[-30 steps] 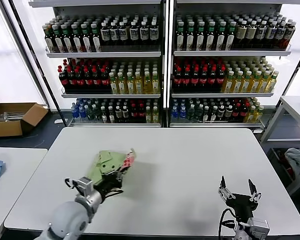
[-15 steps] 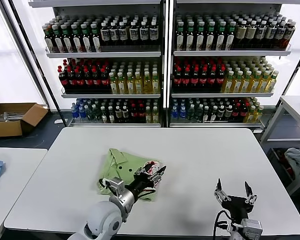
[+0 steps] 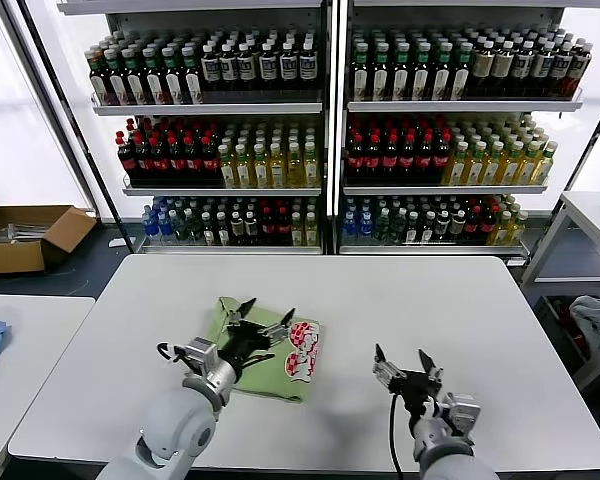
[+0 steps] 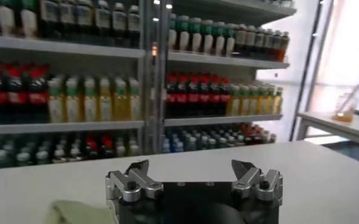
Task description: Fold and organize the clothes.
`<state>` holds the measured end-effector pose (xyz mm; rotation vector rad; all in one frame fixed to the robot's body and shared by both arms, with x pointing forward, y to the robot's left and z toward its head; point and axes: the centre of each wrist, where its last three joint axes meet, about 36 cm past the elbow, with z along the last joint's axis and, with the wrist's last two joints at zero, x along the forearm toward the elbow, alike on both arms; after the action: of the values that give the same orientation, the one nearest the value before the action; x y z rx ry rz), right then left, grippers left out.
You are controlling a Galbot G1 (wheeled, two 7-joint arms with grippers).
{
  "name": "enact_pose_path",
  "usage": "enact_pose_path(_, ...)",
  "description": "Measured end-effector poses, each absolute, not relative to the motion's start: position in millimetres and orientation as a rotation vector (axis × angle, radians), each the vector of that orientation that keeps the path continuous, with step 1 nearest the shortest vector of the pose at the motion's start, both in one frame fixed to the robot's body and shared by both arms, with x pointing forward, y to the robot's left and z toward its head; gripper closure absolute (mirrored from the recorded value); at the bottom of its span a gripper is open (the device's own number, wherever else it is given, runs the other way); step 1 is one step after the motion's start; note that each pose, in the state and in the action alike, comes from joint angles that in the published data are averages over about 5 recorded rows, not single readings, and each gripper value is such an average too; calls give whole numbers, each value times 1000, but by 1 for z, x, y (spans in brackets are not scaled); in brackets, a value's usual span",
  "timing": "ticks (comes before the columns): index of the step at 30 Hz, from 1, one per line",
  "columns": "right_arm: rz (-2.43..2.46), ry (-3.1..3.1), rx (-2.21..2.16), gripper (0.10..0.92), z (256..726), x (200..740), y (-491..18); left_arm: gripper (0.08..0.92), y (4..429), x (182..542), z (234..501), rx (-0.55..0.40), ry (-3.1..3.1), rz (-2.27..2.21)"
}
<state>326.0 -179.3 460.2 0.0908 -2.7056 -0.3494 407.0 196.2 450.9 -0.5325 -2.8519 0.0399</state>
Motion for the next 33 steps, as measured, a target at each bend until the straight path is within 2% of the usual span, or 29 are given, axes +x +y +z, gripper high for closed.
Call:
enact_pose_path(9,-406,-2575,274,200,446,366,-142,177,232,403,455,-341,-2885,-15)
enact_pose_path(18,-396,-2502,349,219,438,399,-114,177,250,403,452,-221,-2884,-7)
enact_pose_path(22,-387,-2477,348,288,432,407,-106,177,253,403,451,-195,-2883,2)
enact_pose_path(33,-360,-2439,340,555,421,413,-90,177,254,403,452,-182,-2885,10)
